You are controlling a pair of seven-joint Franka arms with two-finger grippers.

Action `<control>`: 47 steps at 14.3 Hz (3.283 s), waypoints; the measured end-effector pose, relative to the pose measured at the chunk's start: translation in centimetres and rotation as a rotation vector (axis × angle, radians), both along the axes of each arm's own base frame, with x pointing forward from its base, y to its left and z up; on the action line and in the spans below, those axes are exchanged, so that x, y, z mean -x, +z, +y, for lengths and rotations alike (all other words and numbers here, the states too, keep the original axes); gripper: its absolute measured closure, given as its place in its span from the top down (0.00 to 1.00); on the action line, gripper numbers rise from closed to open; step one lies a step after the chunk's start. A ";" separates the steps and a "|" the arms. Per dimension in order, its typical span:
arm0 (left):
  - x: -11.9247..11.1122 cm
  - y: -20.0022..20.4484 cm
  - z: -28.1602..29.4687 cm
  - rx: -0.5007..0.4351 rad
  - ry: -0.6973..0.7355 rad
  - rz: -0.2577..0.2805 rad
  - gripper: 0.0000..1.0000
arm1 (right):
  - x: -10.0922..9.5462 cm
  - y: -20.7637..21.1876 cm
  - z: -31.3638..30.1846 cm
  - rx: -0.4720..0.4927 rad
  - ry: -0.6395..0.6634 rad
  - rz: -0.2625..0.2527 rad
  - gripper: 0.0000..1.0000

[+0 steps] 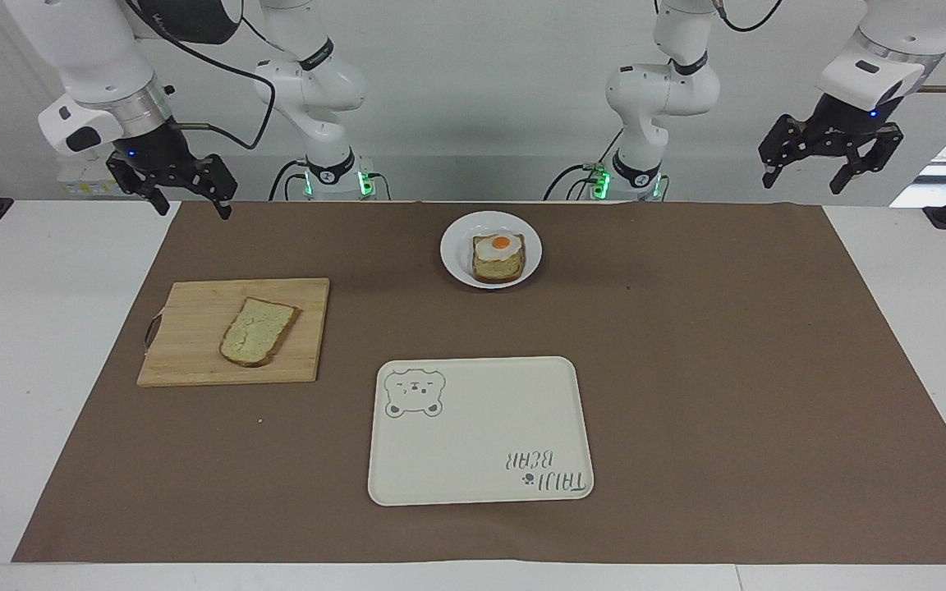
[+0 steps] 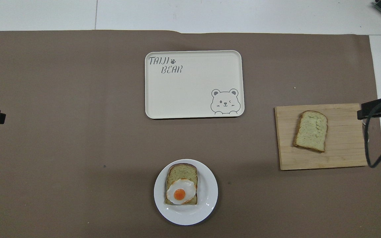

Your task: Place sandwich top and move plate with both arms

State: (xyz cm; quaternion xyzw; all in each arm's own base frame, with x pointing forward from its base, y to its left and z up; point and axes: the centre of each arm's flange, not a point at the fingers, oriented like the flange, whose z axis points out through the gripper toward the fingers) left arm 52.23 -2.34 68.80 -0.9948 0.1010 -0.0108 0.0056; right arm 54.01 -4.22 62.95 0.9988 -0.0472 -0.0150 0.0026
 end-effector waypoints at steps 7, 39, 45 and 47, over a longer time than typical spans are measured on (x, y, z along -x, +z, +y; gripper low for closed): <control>0.0 0.0 0.0 0.000 0.000 0.000 1.00 | -0.3 -1.0 -0.2 0.001 0.000 -0.018 1.00; 0.0 0.0 0.0 0.000 0.001 0.000 1.00 | 1.0 -29.3 -7.9 -0.069 -0.122 -0.072 0.76; 0.0 0.0 0.0 0.000 0.001 0.000 1.00 | 1.7 -31.5 -8.7 -0.073 -0.140 -0.041 0.61; 0.0 0.0 0.0 0.000 0.001 0.000 1.00 | 1.7 -31.7 -8.6 -0.077 -0.143 -0.039 0.42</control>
